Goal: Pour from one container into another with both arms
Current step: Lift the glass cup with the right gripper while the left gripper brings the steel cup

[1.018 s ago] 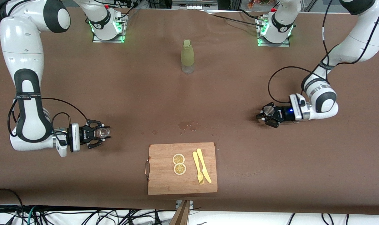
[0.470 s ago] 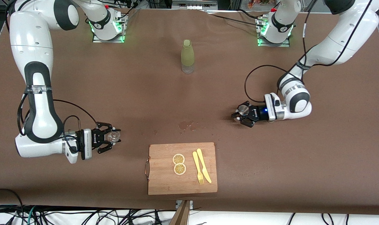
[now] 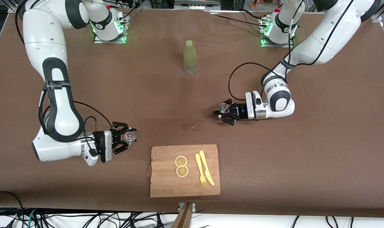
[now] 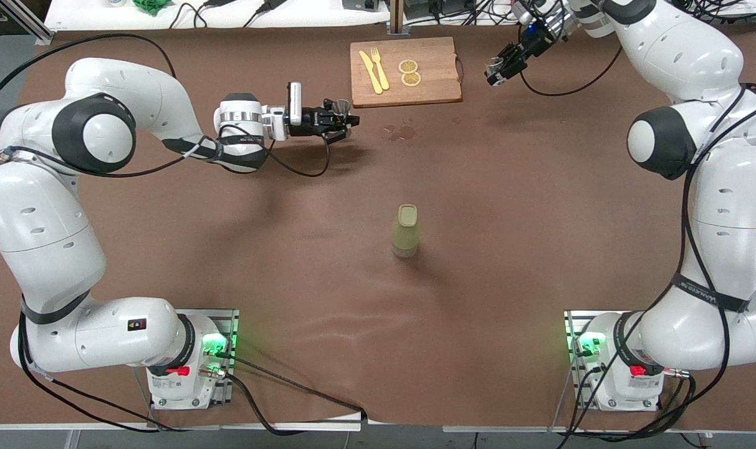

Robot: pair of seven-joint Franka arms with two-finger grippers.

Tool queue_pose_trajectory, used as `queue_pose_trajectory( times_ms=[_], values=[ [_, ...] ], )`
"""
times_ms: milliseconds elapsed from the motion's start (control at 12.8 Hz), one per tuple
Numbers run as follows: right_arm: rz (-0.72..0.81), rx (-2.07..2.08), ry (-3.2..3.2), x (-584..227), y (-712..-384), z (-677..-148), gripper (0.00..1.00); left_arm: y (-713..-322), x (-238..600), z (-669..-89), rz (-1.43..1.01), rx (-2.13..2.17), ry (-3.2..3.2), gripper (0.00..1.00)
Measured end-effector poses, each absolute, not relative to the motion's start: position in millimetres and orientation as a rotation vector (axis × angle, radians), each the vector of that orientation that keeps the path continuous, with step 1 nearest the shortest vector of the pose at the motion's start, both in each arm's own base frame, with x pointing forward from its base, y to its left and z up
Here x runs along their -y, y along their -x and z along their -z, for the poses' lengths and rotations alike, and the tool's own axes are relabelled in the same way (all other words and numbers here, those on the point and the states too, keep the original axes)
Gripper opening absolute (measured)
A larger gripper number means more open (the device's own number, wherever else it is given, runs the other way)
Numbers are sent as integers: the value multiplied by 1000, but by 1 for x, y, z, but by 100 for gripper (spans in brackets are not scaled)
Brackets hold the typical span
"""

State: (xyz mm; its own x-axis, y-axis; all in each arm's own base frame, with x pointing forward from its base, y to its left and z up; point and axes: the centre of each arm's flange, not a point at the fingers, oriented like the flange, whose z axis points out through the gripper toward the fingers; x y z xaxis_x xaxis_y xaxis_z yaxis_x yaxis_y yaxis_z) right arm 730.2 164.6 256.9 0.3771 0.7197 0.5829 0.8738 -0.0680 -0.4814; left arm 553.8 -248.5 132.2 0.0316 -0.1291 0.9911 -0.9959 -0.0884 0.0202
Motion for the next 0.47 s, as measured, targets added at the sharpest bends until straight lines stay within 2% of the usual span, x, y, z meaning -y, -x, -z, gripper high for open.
queue_pose_trajectory(
  times_ms=[470],
  values=[
    [114, 1408, 1947, -227, -722, -288, 49, -543, 318, -130, -1162, 1188, -1470, 8]
  ],
)
